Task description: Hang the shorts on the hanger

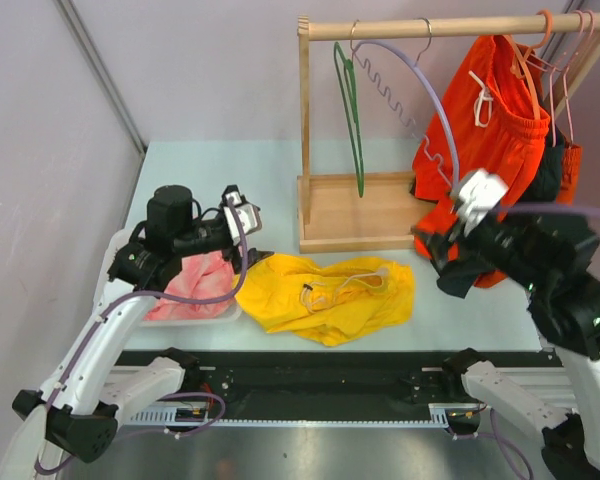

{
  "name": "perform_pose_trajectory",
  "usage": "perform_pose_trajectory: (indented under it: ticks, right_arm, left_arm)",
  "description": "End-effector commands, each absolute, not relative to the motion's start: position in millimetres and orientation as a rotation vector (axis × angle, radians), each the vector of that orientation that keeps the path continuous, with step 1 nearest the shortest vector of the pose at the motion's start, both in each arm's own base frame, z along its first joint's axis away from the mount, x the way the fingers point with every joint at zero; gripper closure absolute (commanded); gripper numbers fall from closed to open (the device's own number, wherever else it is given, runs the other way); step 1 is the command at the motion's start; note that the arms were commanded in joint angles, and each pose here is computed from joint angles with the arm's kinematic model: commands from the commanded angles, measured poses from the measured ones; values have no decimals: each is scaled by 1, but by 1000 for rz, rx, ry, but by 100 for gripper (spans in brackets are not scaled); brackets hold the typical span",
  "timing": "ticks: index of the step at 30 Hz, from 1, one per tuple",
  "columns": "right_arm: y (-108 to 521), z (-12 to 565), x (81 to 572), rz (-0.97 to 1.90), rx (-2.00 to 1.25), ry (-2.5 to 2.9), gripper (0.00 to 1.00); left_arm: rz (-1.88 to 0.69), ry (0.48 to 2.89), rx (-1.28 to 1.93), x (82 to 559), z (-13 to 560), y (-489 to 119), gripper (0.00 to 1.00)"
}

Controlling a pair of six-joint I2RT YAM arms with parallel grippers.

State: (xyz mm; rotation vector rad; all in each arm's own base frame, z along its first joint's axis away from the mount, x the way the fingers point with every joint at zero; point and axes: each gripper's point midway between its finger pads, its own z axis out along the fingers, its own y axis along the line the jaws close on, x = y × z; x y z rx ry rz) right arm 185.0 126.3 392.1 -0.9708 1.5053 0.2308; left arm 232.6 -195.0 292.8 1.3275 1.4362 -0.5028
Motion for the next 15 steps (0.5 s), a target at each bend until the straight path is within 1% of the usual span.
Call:
perform_pose_trajectory:
  ticks: [1,2,6,10,13,15]
  right_arm:
    - [125,499,226,328,-592,1434,13]
    - [123,523,243,315,-529,1440,13]
    - [110,552,284,259,-385,1489,12]
    - [106,544,325,178,-346,1570,11]
    - [105,527,352,132,-330,1645,11]
    - [103,518,363,101,-327,1676,11]
  left_arm:
    - [-567,1343,1219,238,344,-208,0]
    - [-570,1337,1216,240,347,-210,0]
    - [-561,1307,1195,244,357,-213,0]
    - [-553,1283,1180,246,364,-214,0]
    - [-549,1272,1174,245,366,-214,0]
    - [-547,1271,1172,244,364,-213,0]
